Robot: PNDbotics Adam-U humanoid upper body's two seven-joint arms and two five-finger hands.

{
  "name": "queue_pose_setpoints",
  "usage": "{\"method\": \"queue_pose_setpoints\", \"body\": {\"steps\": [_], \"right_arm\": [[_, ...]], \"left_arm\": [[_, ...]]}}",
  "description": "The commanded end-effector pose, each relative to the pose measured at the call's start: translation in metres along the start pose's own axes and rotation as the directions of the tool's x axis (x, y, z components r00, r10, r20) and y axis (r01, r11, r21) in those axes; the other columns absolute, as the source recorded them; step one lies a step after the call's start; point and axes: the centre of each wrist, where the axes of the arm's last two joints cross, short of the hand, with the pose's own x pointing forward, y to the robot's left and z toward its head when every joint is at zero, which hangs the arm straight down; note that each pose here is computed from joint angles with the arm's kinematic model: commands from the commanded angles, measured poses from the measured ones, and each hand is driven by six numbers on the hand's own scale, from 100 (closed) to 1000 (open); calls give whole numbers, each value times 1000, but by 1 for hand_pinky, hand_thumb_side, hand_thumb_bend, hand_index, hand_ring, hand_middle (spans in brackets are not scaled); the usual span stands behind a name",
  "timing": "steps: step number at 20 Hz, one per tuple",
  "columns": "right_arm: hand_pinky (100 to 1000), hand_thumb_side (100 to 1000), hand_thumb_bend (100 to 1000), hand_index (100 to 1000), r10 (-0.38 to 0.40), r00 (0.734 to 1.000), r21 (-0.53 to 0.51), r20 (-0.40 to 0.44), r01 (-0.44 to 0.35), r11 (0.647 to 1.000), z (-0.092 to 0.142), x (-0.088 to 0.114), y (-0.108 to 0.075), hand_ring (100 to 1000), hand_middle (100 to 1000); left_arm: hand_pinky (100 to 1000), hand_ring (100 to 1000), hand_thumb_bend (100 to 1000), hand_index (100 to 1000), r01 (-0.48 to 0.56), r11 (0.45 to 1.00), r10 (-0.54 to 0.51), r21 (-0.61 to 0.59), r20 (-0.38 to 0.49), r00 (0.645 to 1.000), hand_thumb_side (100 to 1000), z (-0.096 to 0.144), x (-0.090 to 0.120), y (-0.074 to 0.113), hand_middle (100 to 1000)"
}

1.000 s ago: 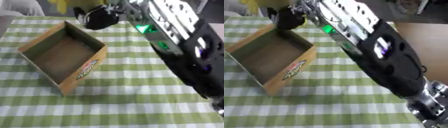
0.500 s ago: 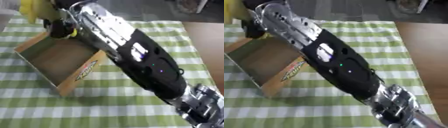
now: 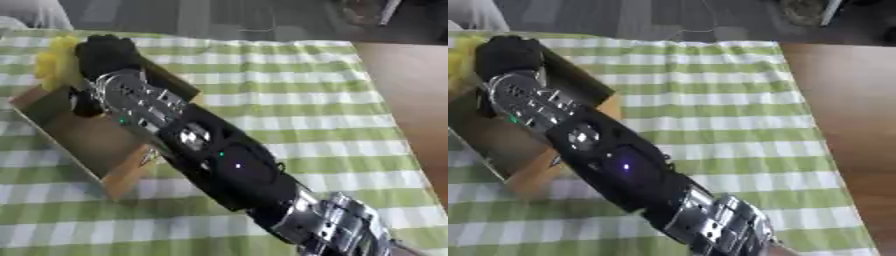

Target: Pick up objects on the table and place them in the box.

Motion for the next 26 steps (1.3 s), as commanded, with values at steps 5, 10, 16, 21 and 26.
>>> {"method": "queue_pose_setpoints", "body": {"steps": [5,10,16,21,26], "right_arm": [[818,468,100,607,-27,1000,14,-15,27,1000,-10,-5,14,846,392],[824,528,100,706,-51,999,62,-10,51,997,-12,-7,19,866,473],[848,646,100,860,-70,998,154,2,69,986,-14,-6,17,915,653],[878,698,416,927,-77,997,188,-4,77,979,-13,-6,9,979,787],[892,626,581,961,-77,997,206,-7,77,976,-13,-5,2,1000,823]], "left_arm": [[711,646,100,712,-1,1000,1,-10,30,1000,901,-5,6,-1,604],[711,645,100,712,-1,1000,1,-9,27,1000,901,-4,6,-1,604],[711,644,100,712,-1,1000,1,-9,26,1000,900,-3,6,-1,603],[711,644,100,712,0,1000,0,-9,24,1000,899,-3,6,0,603],[711,644,100,712,0,1000,0,-8,23,1000,900,-3,6,0,604]]}}
